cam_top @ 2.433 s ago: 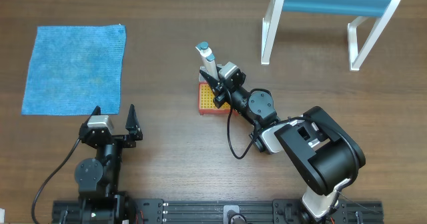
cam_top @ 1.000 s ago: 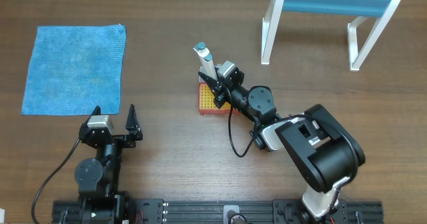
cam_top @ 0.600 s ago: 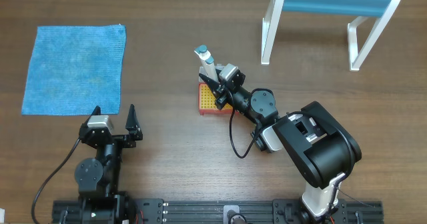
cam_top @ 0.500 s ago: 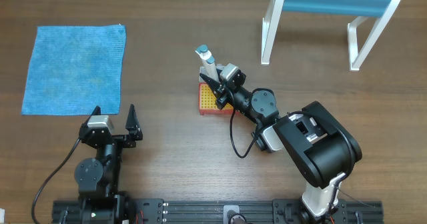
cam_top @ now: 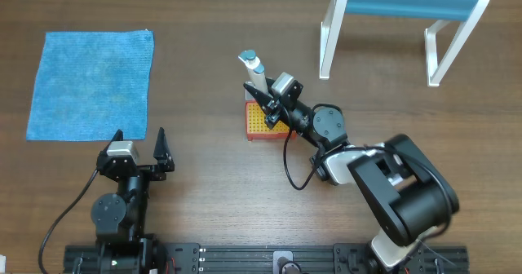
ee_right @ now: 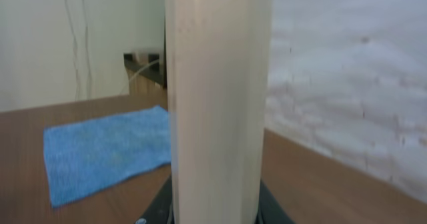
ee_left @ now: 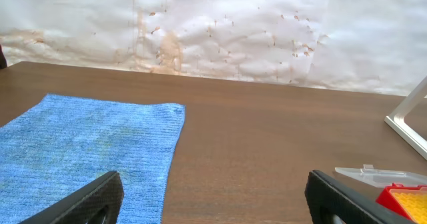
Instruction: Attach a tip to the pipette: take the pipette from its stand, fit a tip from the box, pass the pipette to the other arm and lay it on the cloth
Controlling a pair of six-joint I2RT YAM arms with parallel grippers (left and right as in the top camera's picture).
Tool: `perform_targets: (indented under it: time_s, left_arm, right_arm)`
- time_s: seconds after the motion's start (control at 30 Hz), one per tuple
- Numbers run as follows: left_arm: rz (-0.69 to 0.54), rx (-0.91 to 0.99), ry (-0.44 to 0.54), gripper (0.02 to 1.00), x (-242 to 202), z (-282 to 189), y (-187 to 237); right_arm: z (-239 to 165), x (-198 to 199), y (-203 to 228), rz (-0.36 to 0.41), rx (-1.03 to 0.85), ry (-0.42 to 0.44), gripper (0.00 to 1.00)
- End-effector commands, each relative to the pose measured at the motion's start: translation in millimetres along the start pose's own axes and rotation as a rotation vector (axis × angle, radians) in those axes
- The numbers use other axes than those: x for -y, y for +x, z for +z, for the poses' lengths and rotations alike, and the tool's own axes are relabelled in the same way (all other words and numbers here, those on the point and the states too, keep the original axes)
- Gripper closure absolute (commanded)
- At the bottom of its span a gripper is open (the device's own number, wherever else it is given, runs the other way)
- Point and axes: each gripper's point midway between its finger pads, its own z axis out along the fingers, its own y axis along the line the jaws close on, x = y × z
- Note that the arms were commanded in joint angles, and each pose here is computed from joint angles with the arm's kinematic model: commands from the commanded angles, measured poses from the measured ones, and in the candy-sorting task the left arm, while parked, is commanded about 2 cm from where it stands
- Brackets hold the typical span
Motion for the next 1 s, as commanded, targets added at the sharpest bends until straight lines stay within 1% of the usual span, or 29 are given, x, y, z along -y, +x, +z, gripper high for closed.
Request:
perform_targets:
  time_s: [0.03,0.07,0.1,0.13,0.2,0.27,0.3,0.37,0.47,0.57,0.6,0.77,0.87,0.9,0.93,0.97,1.0]
  left_arm:
    - [0.013,-0.002,-0.005,0.137,-1,0,1]
    - [0.013,-0.002,-0.005,0.137,-1,0,1]
    - [0.013,-0.002,-0.005,0.134,-1,0,1]
    - [0.013,-0.002,-0.005,0.137,-1,0,1]
    - [0.013,-0.002,-0.005,0.137,-1,0,1]
    - [0.013,-0.002,-0.005,0.137,-1,0,1]
    - [0.013,-0.002,-0.005,0.137,-1,0,1]
    - [0.013,-0.002,-0.005,0.137,-1,0,1]
    - [0.013,-0.002,-0.005,0.137,-1,0,1]
    - [0.013,-0.002,-0.005,0.137,-1,0,1]
    - [0.013,-0.002,-0.005,0.137,-1,0,1]
    - [0.013,-0.002,-0.005,0.134,-1,0,1]
    - [0.003,-0.002,0.001,0.137,0,0,1]
    - [-0.094,0.002,0.081,0.137,14,-1,-1]
    - [-0.24,-0.005,0.166,0.137,29,-2,-4]
    - [-0.48,-0.062,0.283,0.137,49,-7,-3]
    - [-0.825,-0.213,0.436,0.137,78,-19,1]
  right_arm:
    - [-1,-3,-70,-0.017,0.148,-0.03,0.919]
    - [-2,-8,-77,0.001,0.139,-0.059,0.917]
    - [-4,-14,-77,0.023,0.084,-0.096,0.919]
    - [-5,-17,-74,0.057,0.013,-0.109,0.919]
    - [-10,-19,-77,0.118,-0.106,-0.104,0.919]
    - [-20,-22,-94,0.163,-0.197,-0.091,0.919]
    - [-26,-20,-95,0.186,-0.246,-0.07,0.919]
    - [-33,-23,-87,0.222,-0.307,-0.067,0.919]
    - [-35,-24,-82,0.359,-0.336,-0.045,0.919]
    - [-35,-24,-82,0.409,-0.337,-0.036,0.919]
    - [-35,-24,-81,0.409,-0.338,-0.035,0.919]
    - [-35,-24,-82,0.69,-0.341,0.012,0.919]
    - [-35,-26,-82,0.824,-0.345,0.029,0.919]
    - [-34,-28,-82,0.863,-0.347,0.032,0.919]
    - [-34,-30,-82,0.902,-0.349,0.034,0.919]
    - [-33,-31,-82,0.941,-0.35,0.039,0.919]
    - [-34,-31,-82,1.02,-0.351,0.053,0.917]
